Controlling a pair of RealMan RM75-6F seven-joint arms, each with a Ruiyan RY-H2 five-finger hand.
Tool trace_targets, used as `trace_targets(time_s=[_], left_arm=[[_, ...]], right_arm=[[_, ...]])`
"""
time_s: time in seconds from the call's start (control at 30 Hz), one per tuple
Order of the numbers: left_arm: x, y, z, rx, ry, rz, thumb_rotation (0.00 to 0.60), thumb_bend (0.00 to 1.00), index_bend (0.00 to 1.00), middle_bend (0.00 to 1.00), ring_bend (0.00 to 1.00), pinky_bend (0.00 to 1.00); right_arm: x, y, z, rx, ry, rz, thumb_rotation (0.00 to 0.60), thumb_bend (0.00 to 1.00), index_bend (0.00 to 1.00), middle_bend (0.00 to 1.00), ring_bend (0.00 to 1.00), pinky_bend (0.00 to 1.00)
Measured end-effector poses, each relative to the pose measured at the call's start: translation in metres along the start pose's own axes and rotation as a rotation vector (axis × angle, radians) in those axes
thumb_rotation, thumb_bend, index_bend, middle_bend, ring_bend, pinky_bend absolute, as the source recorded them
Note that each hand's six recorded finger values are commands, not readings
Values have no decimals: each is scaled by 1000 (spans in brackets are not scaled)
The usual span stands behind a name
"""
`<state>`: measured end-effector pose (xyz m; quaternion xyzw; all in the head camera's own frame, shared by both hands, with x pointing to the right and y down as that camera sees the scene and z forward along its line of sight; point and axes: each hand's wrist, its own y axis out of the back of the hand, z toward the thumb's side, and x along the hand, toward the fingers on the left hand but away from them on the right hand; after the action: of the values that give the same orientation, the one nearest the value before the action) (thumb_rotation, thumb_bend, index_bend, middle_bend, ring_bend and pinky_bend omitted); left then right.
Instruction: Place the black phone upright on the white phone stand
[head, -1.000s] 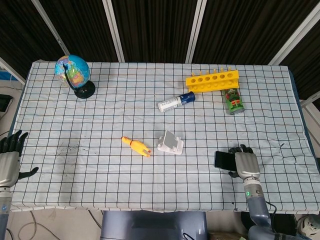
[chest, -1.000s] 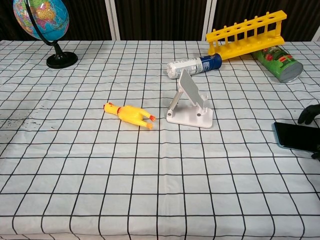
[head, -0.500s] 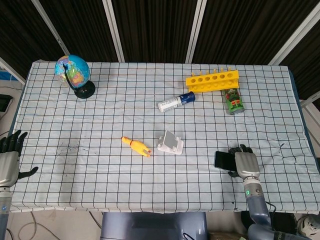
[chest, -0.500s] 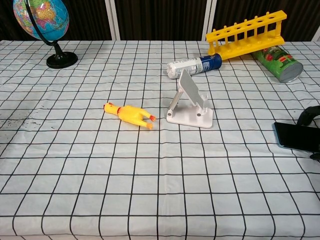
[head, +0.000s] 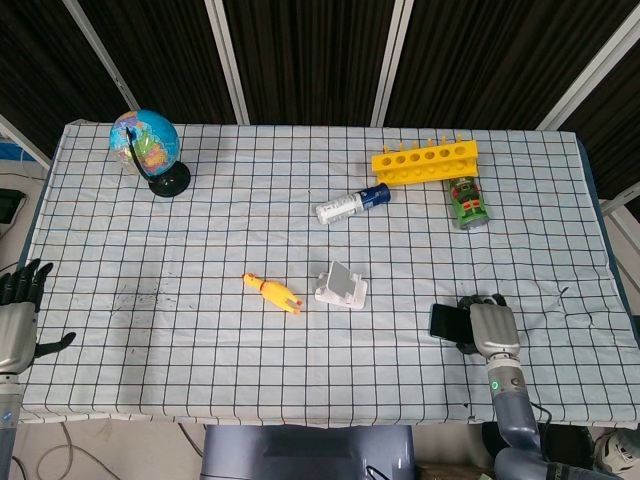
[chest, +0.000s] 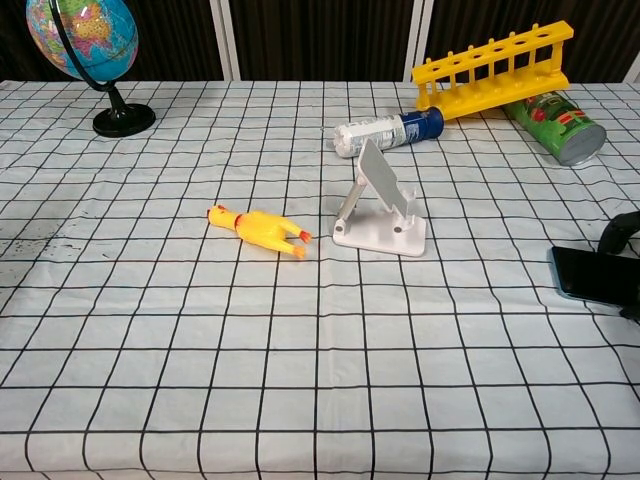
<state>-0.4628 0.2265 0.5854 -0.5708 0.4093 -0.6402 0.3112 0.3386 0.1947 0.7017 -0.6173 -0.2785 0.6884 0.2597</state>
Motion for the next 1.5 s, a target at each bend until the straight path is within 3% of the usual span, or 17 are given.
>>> trace_targets(time_s=[0.43,0.87,1.03,1.27,1.5], left_arm=[[0,0,0,-10,-4,1,600,0,0,0,0,0],[0,0,0,-14,-6,1,600,0,0,0,0,0],[0,1,0,-11,-7,4,600,0,0,0,0,0],[1,1,0,-12,-7,0,600,0,0,0,0,0],[1,1,0,-9,-11,-2,600,0,0,0,0,0]], right_arm=[[5,17,8,-79,40,-61,600,409,727,710,592,158],[15,72,28,-527,92,-125,600,410,728,710,591,159],[18,88,39,-713,118,-118,600,410,728,708,588,159],[18,97,65,-955,192,-79,600,411,728,704,586,159],[15,93,102,-1094,263,-34,600,410,728,704,585,159]])
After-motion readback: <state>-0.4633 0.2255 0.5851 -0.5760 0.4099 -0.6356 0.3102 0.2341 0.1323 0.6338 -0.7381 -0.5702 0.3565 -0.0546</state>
